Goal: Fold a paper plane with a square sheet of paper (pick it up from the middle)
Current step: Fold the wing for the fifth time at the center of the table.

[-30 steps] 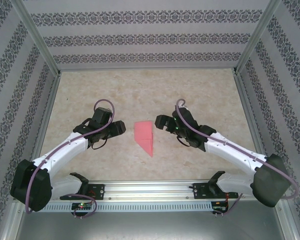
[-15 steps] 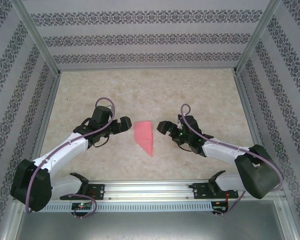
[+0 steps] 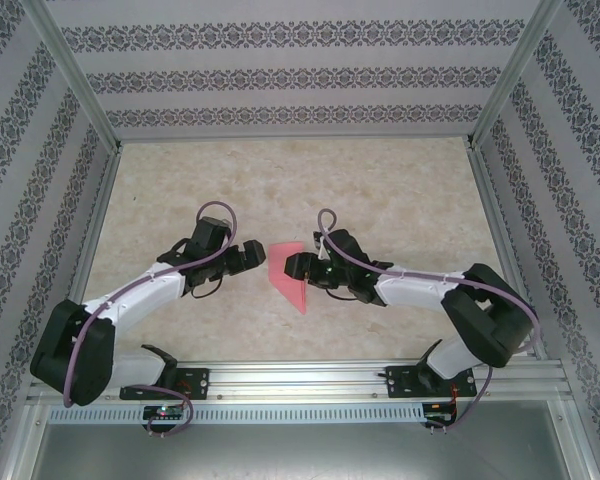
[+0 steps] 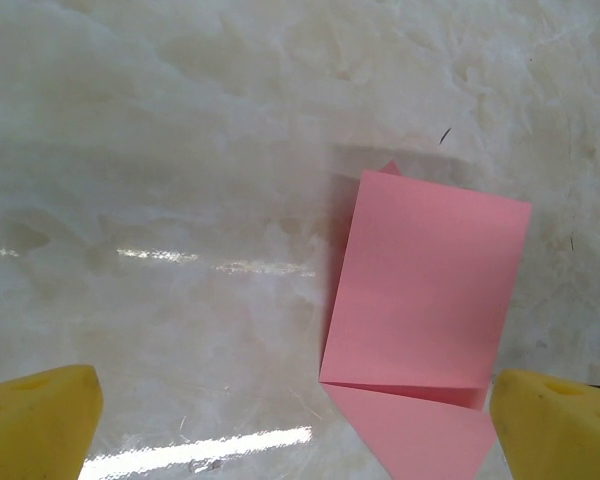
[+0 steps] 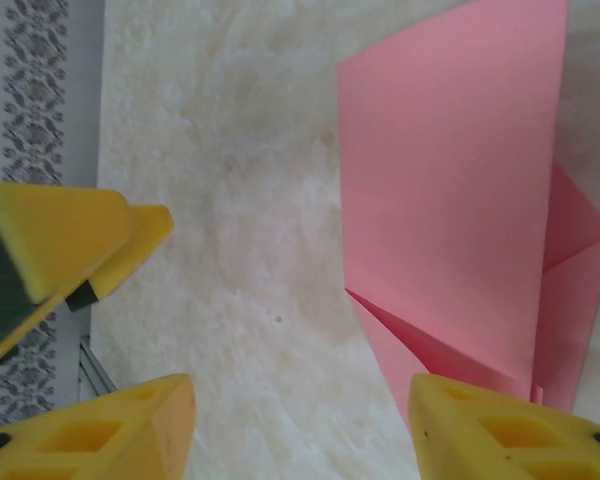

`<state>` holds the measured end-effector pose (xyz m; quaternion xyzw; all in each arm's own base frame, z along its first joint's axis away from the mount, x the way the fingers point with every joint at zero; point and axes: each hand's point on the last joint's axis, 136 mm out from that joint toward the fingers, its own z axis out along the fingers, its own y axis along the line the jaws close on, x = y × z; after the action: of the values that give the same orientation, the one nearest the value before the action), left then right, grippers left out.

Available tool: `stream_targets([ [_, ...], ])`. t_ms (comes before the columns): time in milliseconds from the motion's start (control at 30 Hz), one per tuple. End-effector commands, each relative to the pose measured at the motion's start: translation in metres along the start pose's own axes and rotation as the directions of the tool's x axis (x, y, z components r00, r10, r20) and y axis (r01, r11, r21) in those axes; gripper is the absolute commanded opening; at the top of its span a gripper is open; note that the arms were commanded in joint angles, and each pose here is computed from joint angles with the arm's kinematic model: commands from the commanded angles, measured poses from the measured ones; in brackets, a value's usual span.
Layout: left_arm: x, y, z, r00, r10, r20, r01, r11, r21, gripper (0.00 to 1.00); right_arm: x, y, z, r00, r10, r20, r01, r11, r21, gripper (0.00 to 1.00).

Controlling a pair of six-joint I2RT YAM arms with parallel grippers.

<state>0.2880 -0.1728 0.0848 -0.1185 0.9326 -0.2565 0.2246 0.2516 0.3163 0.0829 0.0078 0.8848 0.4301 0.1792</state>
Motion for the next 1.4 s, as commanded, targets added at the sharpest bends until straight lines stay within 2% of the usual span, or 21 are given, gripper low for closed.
stream_targets([
  [0,-0.013,-0.014,-0.003,1.000,-0.001,0.019,0.000,0.998,0.055,1.00,-0.001,0.022,0.010,0.999,-0.034,-0.023,0.032,0.996,-0.080,0.54],
  [200,-0.013,-0.010,-0.003,1.000,0.000,0.022,-0.001,0.999,0.035,1.00,-0.003,0.012,0.019,0.999,-0.018,-0.031,0.017,0.999,-0.038,0.52],
  [333,-0.012,-0.009,-0.004,1.000,0.004,0.018,-0.005,1.000,0.028,1.00,-0.004,-0.003,0.016,0.999,-0.012,-0.034,0.014,0.999,0.039,0.52],
  [533,-0.011,-0.012,-0.001,1.000,0.005,0.009,-0.006,0.999,0.048,1.00,0.004,-0.005,0.018,0.998,-0.009,-0.065,0.010,1.000,0.020,0.51],
  [700,-0.011,-0.017,0.002,1.000,0.004,-0.003,-0.003,0.997,0.076,1.00,0.005,-0.021,0.017,0.998,0.003,-0.061,0.001,0.998,0.060,0.51],
  [1167,0.003,-0.036,0.018,0.993,0.026,-0.118,-0.005,0.984,0.176,0.99,0.010,-0.054,0.028,0.996,0.074,-0.051,-0.071,0.995,0.065,0.50],
  [1367,0.011,-0.038,0.029,0.982,-0.003,-0.191,0.037,0.984,0.176,0.94,0.016,-0.066,0.028,0.993,0.110,-0.039,-0.107,0.992,0.069,0.49],
])
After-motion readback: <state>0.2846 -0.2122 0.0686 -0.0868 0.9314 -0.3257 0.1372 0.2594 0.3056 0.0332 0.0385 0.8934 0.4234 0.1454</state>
